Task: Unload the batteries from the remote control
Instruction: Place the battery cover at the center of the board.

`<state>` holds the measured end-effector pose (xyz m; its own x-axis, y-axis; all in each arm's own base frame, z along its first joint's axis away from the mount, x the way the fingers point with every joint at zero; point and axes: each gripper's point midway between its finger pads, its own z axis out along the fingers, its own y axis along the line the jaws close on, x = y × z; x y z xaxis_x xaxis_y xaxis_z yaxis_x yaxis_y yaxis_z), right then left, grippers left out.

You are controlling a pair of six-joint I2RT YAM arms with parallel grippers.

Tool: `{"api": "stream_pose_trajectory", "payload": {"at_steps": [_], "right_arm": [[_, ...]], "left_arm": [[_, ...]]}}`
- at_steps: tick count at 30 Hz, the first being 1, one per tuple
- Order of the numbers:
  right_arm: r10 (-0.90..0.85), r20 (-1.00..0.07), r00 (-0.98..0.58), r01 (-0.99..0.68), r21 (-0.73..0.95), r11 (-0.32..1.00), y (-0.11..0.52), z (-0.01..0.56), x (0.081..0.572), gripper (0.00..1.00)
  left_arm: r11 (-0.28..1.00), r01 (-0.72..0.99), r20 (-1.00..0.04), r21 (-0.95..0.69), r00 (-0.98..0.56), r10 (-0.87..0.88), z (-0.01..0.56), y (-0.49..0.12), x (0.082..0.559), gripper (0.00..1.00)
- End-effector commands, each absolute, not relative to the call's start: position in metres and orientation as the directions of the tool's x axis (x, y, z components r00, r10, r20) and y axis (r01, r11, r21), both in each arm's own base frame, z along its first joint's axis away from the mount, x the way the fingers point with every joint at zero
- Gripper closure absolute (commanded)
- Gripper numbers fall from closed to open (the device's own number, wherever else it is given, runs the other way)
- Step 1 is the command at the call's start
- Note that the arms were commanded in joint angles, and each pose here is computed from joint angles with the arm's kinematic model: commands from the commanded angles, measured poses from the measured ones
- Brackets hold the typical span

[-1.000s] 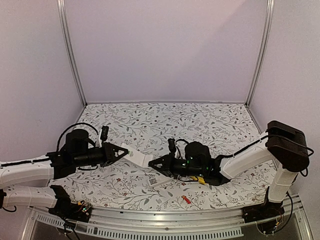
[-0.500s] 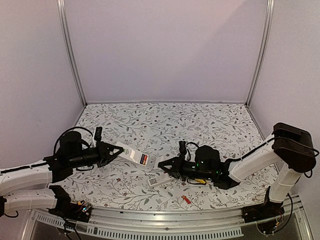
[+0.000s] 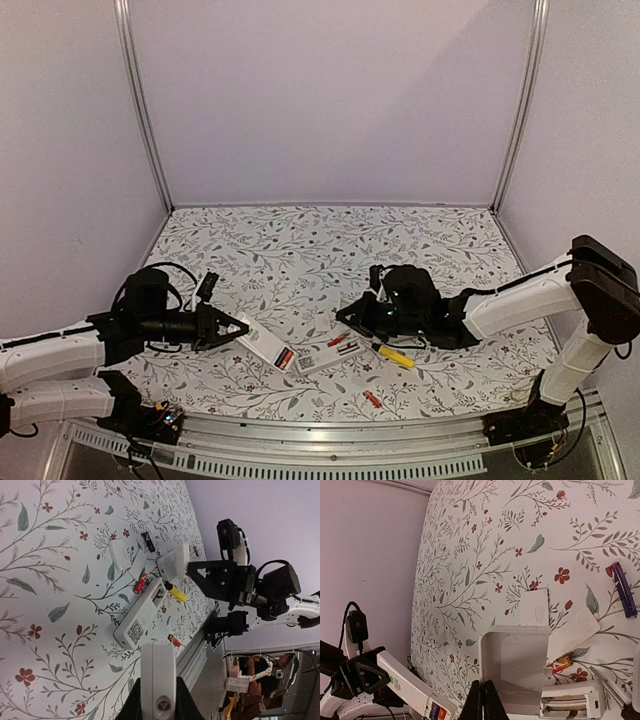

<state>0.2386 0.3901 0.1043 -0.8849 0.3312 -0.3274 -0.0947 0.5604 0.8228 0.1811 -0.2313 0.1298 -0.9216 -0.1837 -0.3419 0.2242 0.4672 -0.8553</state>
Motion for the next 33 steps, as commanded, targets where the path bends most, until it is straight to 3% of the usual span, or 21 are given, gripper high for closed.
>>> {"api": "stream_pose_trajectory", "payload": {"at_steps": [1,9,12,18,22,26,33], "right_arm": [[0.245,-0.362,-0.899,-0.124,0.75,0.65,0.383,0.091,0.243,1.0],[0.18,-0.417,-0.891,-0.109,0.581,0.807,0.375,0.067,0.261,1.0],[0.172,-0.438,-0.882,-0.111,0.55,0.828,0.373,0.064,0.266,0.95],[0.152,-0.454,-0.878,-0.14,0.547,0.825,0.379,0.068,0.27,0.67],[0.133,-0.475,-0.87,-0.179,0.557,0.811,0.382,0.076,0.27,0.56],[0.125,-0.5,-0.857,-0.202,0.549,0.811,0.372,0.087,0.266,0.48],[0.071,-0.499,-0.864,-0.217,0.496,0.841,0.323,0.088,0.233,0.42]], "left_arm": [[0.459,0.216,-0.285,-0.862,-0.955,-0.086,0.106,-0.229,0.156,1.0],[0.475,0.195,-0.239,-0.858,-0.97,-0.035,0.086,-0.235,0.156,1.0],[0.488,0.193,-0.228,-0.851,-0.974,-0.013,0.078,-0.238,0.158,1.0],[0.52,0.187,-0.217,-0.833,-0.976,0.004,0.064,-0.238,0.161,0.99],[0.539,0.178,-0.213,-0.823,-0.977,-0.004,0.055,-0.238,0.165,0.9],[0.59,0.18,-0.237,-0.787,-0.971,-0.019,0.051,-0.234,0.176,0.73],[0.721,0.184,-0.335,-0.668,-0.94,-0.071,0.053,-0.215,0.2,0.39]]}}
